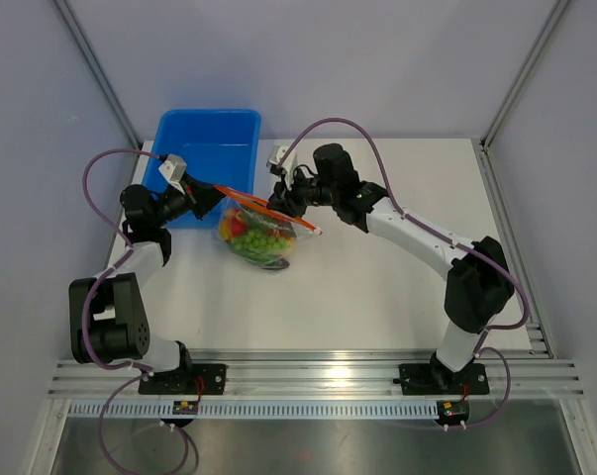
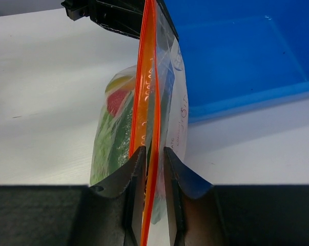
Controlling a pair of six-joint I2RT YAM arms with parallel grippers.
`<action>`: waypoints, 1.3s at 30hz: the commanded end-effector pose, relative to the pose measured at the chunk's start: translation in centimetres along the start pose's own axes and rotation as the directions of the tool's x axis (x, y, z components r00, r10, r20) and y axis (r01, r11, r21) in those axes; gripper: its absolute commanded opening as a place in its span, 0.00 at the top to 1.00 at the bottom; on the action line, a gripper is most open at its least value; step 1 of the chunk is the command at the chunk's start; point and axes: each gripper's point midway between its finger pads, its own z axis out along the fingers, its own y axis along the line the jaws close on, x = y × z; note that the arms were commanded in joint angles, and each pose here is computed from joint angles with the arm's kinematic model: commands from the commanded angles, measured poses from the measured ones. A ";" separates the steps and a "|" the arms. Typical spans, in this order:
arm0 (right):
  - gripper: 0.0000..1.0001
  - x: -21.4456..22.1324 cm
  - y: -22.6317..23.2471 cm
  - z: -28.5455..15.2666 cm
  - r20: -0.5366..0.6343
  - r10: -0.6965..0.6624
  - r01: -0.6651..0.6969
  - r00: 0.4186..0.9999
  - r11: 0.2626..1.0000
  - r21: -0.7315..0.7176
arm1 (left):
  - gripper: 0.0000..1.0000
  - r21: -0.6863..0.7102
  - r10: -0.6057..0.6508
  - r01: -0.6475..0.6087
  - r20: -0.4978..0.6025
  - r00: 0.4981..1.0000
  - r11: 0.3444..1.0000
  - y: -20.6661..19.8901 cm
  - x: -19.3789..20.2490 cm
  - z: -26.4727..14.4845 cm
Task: Open the zip-top bag and remove the fake food
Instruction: Open the zipper of the food storage bag at the center of the board.
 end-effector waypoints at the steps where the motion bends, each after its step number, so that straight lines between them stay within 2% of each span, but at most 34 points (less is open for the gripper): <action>1: 0.73 -2.4 -0.1 0.4 0.045 -0.033 0.032 0.998 0.999 0.005 | 1.00 0.009 0.137 -0.138 0.072 0.988 0.990 -0.2 -3.0 0.0; 5: 0.75 -1.9 -0.3 1.0 0.023 -0.029 0.028 0.999 1.000 0.005 | 1.00 0.009 0.135 -0.136 0.073 0.988 0.991 -0.2 -3.1 0.0; 7: 0.83 -1.8 -0.4 1.2 0.009 -0.027 0.027 1.000 1.000 0.006 | 1.00 0.011 0.136 -0.138 0.074 0.988 0.990 -0.3 -3.1 0.0; 8: 0.93 -1.6 -0.4 1.3 0.003 -0.026 0.026 1.000 1.000 0.007 | 1.00 0.012 0.135 -0.136 0.074 0.988 0.991 -0.3 -3.1 0.0; 9: 1.00 -1.7 -0.5 1.3 0.000 -0.026 0.026 1.000 1.000 0.017 | 1.00 0.012 0.139 -0.140 0.077 0.987 0.990 -0.4 -3.3 0.0; 12: 1.00 -1.6 -1.3 1.0 -0.004 -0.017 0.017 1.000 0.997 0.069 | 0.99 0.011 0.132 -0.133 0.081 0.988 0.991 -0.6 -3.5 -0.1; 15: 1.00 -2.3 -2.4 0.1 0.018 -0.034 0.031 0.999 0.987 0.158 | 0.82 -0.009 0.113 -0.112 0.084 0.990 0.994 -0.6 -3.7 -0.2; 17: 1.00 -3.0 -3.0 -1.1 0.036 -0.039 0.030 0.999 0.976 0.215 | 0.79 -0.011 0.124 -0.124 0.088 0.988 0.992 -0.9 -3.9 -0.4; 20: 1.00 -3.2 -4.2 -3.0 0.037 -0.050 0.035 0.998 0.945 0.326 | 0.54 -0.027 0.140 -0.137 0.104 0.985 0.990 -1.3 -4.5 -0.7; 21: 1.00 -2.4 -5.0 -3.8 0.010 -0.039 0.032 0.999 0.921 0.388 | 0.42 -0.048 0.143 -0.138 0.111 0.984 0.989 -1.2 -4.7 -0.7; 22: 1.00 -3.1 -5.8 -4.4 0.027 -0.057 0.039 0.998 0.899 0.436 | 0.27 -0.053 0.145 -0.140 0.114 0.983 0.989 -1.3 -4.8 -0.8; 24: 1.00 -2.9 -7.7 -6.6 0.008 -0.046 0.034 0.999 0.829 0.559 | 0.09 -0.063 0.156 -0.149 0.125 0.980 0.987 -1.6 -5.1 -1.1; 25: 1.00 -2.9 -8.3 -7.4 0.005 -0.044 0.033 0.999 0.804 0.593 | 0.04 -0.064 0.159 -0.152 0.130 0.979 0.986 -1.8 -5.3 -1.1; 28: 1.00 -3.0 -10.7 -10.7 0.002 -0.027 0.017 1.000 0.690 0.724 | 0.06 -0.043 0.152 -0.148 0.136 0.979 0.988 -2.5 -5.7 -1.2; 29: 1.00 -3.5 -11.2 -11.8 0.018 -0.024 0.003 1.000 0.660 0.751 | 0.21 -0.033 0.142 -0.139 0.149 0.979 0.990 -2.9 -6.0 -1.2; 32: 1.00 -4.3 -12.3 -14.1 0.049 -0.007 -0.035 0.999 0.589 0.808 | 0.43 -0.006 0.085 -0.085 0.187 0.979 0.996 -3.5 -6.8 -1.1; 33: 1.00 -4.4 -12.9 -15.1 0.055 0.008 -0.050 0.998 0.532 0.845 | 0.51 0.011 0.060 -0.063 0.188 0.980 0.998 -3.5 -6.6 -1.0; 35: 1.00 -4.7 -12.7 -15.3 0.082 0.026 -0.083 0.996 0.534 0.842 | 0.60 0.052 0.038 -0.050 0.210 0.977 0.997 -4.2 -7.0 -1.0; 36: 1.00 -4.4 -12.2 -14.5 0.086 0.022 -0.084 0.996 0.574 0.814 | 0.63 0.066 0.022 -0.037 0.205 0.979 0.997 -4.2 -6.7 -0.9; 37: 1.00 -4.3 -11.9 -14.2 0.094 0.021 -0.088 0.995 0.587 0.805 | 0.59 0.083 0.022 -0.039 0.201 0.979 0.996 -4.4 -6.5 -0.9; 39: 1.00 -3.7 -11.5 -13.3 0.105 0.032 -0.103 0.994 0.615 0.782 | 0.44 0.134 0.048 -0.076 0.204 0.978 0.988 -5.4 -6.7 -1.0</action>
